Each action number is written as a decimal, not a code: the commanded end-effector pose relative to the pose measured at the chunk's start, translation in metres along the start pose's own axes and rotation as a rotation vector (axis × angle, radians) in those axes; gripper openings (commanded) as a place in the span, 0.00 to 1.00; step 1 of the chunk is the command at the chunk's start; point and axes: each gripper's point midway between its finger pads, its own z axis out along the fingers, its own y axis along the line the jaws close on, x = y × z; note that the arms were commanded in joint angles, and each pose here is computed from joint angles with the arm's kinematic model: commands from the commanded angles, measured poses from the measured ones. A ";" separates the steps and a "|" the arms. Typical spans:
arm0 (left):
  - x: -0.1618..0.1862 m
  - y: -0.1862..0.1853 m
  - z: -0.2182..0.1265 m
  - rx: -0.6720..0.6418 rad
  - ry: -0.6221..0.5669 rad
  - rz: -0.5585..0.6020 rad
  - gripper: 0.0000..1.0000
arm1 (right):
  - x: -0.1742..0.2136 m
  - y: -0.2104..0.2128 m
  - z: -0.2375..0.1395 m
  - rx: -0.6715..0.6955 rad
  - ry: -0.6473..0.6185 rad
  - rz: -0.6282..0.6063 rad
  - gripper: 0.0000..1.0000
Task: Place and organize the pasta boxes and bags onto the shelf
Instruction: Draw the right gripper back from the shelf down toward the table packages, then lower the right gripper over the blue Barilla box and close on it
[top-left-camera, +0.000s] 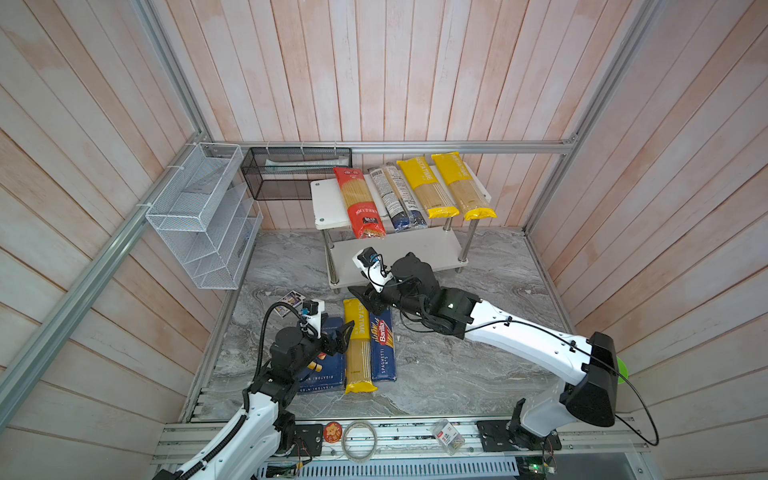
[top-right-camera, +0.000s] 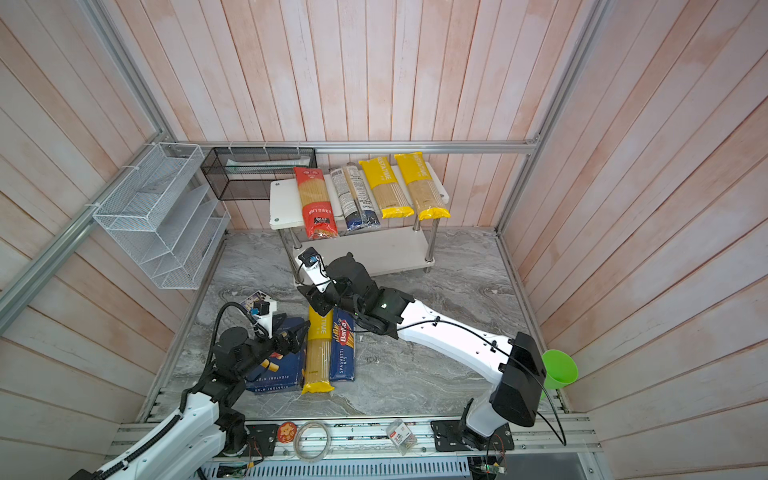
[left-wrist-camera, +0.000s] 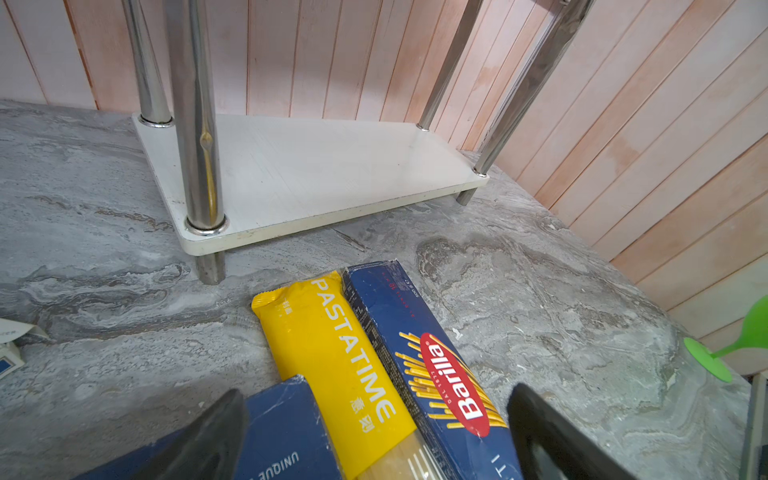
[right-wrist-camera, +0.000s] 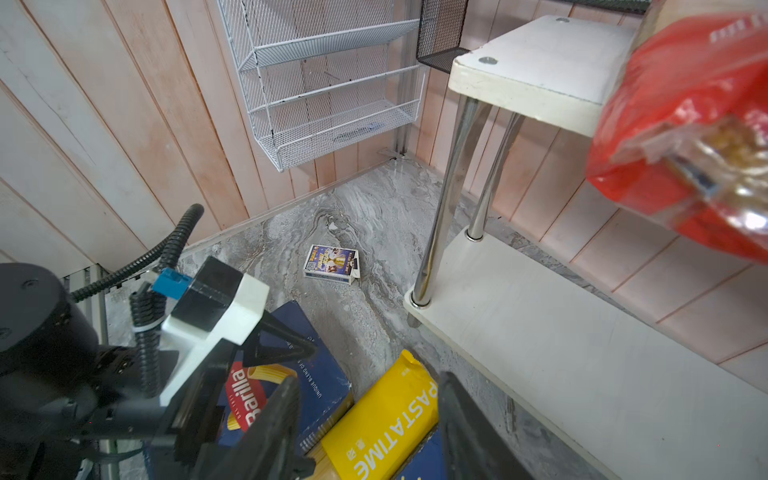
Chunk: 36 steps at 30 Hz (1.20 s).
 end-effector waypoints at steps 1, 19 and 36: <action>0.000 -0.003 -0.001 0.013 -0.008 0.007 1.00 | 0.013 -0.004 -0.011 0.055 0.007 0.052 0.54; 0.001 -0.003 -0.001 0.016 -0.008 0.008 1.00 | 0.139 -0.015 -0.030 0.166 0.204 0.261 0.61; 0.002 -0.004 0.002 0.025 0.007 0.010 1.00 | 0.232 -0.026 0.000 0.245 0.398 0.426 0.76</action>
